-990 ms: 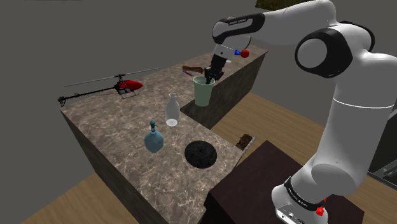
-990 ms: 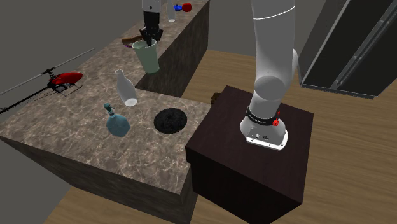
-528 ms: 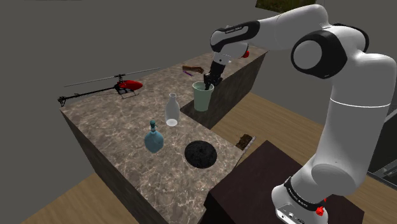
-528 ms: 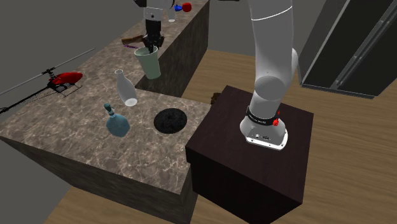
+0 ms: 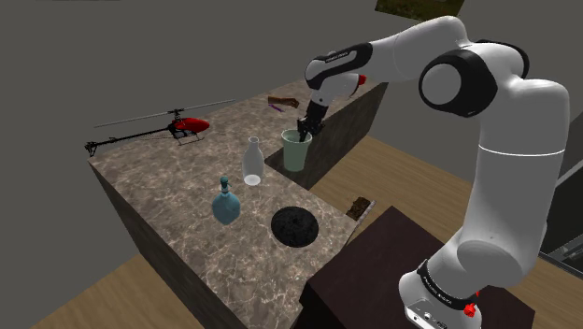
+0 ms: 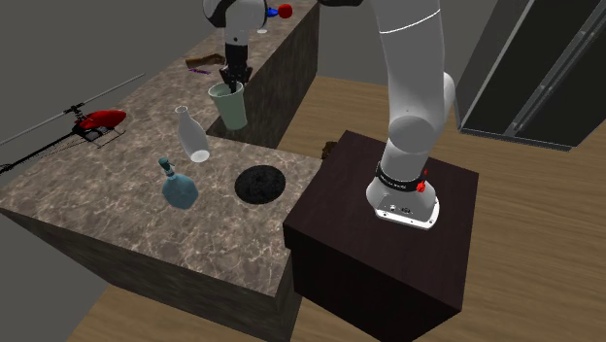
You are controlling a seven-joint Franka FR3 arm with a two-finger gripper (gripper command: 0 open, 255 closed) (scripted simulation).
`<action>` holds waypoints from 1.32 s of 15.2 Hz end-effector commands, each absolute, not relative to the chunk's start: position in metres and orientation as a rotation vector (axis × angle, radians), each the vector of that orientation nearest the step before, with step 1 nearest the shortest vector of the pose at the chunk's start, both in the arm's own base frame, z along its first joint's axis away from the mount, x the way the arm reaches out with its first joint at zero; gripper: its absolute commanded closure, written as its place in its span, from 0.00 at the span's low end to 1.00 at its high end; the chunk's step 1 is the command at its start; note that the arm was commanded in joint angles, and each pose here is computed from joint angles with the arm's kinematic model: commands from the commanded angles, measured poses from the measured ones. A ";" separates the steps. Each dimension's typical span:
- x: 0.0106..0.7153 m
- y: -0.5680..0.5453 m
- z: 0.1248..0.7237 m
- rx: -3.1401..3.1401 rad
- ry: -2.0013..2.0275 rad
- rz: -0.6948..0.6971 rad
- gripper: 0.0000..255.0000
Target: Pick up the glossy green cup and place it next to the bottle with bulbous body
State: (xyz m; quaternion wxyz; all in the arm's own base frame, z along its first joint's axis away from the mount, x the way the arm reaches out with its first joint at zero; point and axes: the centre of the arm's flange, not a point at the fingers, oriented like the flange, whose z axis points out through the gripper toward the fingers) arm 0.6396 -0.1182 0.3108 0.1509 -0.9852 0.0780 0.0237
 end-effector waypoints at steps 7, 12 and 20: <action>0.641 -0.119 0.269 -2.829 0.224 0.066 1.00; 0.641 -0.119 0.243 -2.829 0.224 0.066 1.00; 0.641 -0.119 0.201 -2.829 0.224 0.066 1.00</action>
